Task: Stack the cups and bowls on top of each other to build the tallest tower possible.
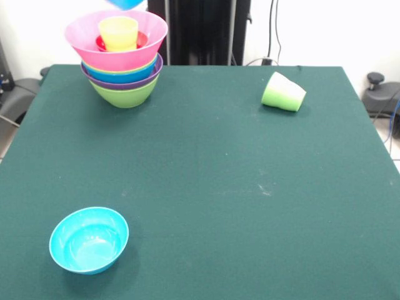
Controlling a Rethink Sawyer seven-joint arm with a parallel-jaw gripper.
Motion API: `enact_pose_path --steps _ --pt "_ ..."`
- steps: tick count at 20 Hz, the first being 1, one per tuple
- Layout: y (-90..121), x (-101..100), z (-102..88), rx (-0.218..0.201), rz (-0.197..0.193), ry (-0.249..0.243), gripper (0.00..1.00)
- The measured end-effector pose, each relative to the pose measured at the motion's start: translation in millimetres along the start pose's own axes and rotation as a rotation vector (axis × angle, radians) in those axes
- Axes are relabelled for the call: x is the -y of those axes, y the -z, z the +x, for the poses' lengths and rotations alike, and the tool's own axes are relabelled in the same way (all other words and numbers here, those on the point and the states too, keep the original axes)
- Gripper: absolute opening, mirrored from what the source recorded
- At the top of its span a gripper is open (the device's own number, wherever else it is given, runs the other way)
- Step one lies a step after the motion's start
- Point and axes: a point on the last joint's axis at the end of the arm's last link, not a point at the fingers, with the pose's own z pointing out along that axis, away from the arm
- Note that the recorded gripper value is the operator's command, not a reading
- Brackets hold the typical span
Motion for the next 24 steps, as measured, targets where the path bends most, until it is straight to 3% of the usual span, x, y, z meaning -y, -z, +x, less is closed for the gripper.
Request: enact_pose_path --steps 15,24 --pt "-7.1 12.0 -32.8 0.012 -0.045 0.030 0.00" --pt "-8.9 16.5 -46.0 0.036 -0.052 0.043 0.00"
